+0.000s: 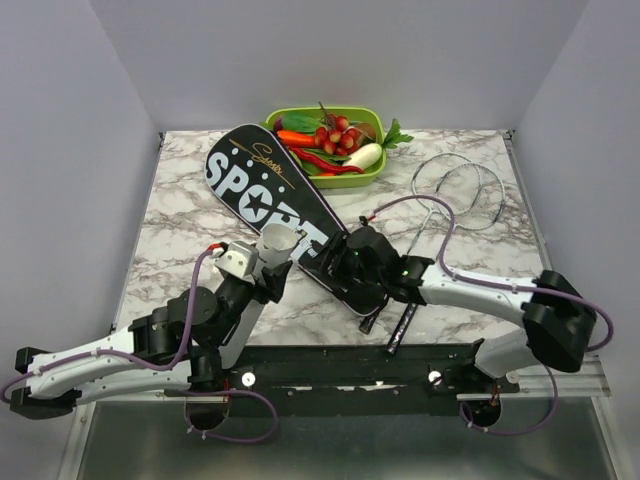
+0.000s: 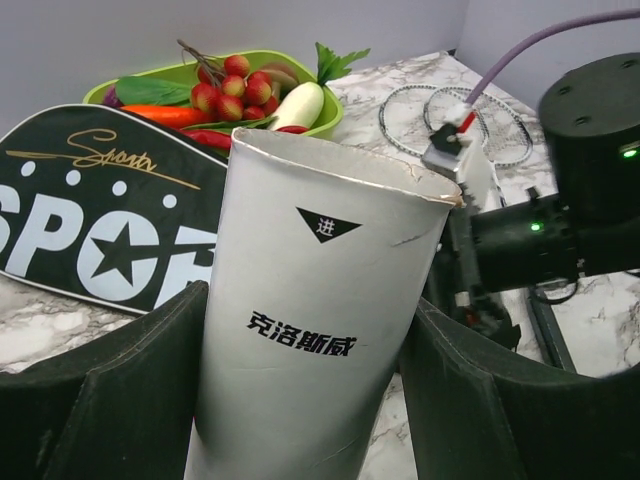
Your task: Pack up the badminton gear
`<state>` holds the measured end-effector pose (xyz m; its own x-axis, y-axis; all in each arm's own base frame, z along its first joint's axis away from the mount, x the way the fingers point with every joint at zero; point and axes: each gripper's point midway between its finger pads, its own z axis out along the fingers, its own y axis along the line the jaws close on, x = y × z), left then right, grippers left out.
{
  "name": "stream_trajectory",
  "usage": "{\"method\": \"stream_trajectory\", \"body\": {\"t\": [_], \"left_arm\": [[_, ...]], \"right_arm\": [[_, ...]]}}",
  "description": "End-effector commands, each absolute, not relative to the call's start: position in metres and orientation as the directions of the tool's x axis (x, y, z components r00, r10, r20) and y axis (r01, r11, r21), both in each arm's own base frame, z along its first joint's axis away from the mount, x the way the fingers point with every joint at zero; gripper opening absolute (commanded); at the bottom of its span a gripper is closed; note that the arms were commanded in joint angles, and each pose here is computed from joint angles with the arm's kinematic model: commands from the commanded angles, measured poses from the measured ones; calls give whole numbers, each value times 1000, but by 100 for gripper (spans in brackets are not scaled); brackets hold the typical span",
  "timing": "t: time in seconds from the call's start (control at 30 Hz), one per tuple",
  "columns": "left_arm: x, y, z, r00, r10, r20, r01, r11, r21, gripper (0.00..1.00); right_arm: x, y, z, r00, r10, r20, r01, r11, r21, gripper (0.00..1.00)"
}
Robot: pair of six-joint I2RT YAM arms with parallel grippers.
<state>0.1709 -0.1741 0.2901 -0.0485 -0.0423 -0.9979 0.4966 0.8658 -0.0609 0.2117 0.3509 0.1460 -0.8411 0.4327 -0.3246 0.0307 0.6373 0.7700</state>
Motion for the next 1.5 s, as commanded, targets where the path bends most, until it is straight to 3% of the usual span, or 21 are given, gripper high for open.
{"method": "stream_trajectory", "body": {"t": [0.0,0.47,1.1,1.47], "left_arm": [[162,-173,232,-239,-75,-968,449,875,-179,0],[154,-165,239,-298,-22,-954,454,876,-162,0],[147,-166,234,-316,-42,-948,486,851,-200,0],[146,-167,232,-325,-41,-945,492,846,-205,0]], "right_arm": [[232,404,174,-834,493,-247,12,463,886,70],[259,458,124,-831,540,-135,138,435,890,66],[276,456,82,-755,640,-141,242,474,847,60],[294,453,72,-720,680,-137,278,464,841,42]]}}
